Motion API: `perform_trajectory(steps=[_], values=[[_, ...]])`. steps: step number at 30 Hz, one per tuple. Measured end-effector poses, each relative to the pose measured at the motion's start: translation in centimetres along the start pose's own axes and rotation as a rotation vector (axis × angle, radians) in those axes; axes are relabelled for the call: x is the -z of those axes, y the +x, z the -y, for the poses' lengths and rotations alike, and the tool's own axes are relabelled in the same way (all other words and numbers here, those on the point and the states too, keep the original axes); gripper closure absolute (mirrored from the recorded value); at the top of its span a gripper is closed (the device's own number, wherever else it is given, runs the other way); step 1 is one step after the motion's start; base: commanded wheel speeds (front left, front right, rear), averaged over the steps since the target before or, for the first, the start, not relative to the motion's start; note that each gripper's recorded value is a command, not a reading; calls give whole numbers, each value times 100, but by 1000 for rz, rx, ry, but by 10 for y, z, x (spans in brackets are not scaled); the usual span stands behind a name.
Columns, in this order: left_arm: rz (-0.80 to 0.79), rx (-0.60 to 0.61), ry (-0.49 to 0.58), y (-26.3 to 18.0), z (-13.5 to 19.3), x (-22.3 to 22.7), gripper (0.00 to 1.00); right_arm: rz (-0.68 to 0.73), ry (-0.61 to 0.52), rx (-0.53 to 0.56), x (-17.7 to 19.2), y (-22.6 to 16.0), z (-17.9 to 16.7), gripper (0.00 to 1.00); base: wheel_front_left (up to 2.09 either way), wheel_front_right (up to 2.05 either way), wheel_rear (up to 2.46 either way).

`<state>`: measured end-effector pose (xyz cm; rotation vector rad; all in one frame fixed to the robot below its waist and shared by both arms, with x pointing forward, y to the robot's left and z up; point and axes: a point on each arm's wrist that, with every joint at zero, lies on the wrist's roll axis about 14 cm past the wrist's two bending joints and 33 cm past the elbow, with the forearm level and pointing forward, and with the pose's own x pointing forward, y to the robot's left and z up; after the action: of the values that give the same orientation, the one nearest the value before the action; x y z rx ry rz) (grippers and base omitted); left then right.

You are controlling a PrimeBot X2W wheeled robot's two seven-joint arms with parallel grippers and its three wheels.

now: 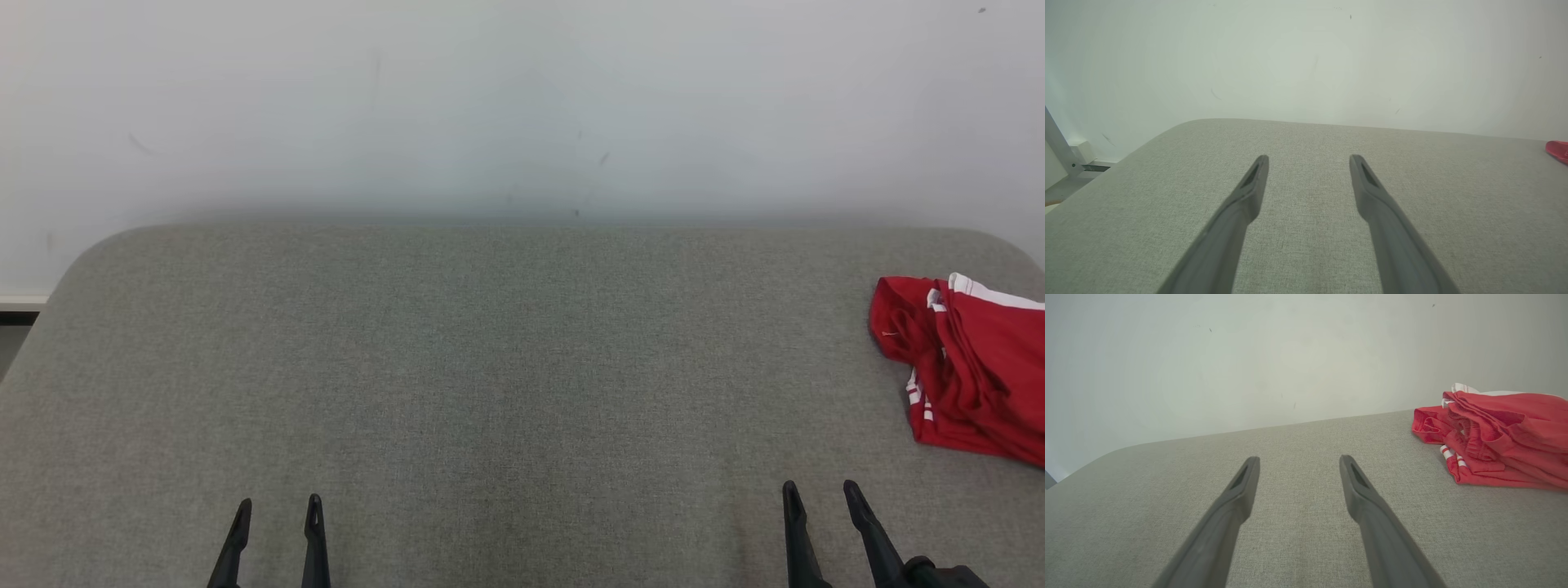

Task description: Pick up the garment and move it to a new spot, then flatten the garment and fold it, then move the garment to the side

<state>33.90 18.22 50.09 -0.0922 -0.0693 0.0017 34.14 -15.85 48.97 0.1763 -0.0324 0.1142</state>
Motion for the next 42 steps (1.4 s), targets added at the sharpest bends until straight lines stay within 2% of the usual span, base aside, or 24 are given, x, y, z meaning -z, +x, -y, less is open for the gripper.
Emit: perform_trajectory(steps=[6,7,13,23,42], values=[[-6,14,-2,0,3,2,0,-2,0,3,1,0,1,0,0,0,0],[-12,14,-1,0,3,4,100,-9,1,5,3,-1,1,100,0,0,0],[-65,5,-19,-5,2,20,100,-61,21,19,18,-6,4,100,0,0,0],[-84,-25,-236,-3,3,23,100,-70,224,99,17,-7,23,100,0,0,0],[-90,-53,-549,4,7,21,100,-63,516,187,14,-8,47,100,0,0,0]])
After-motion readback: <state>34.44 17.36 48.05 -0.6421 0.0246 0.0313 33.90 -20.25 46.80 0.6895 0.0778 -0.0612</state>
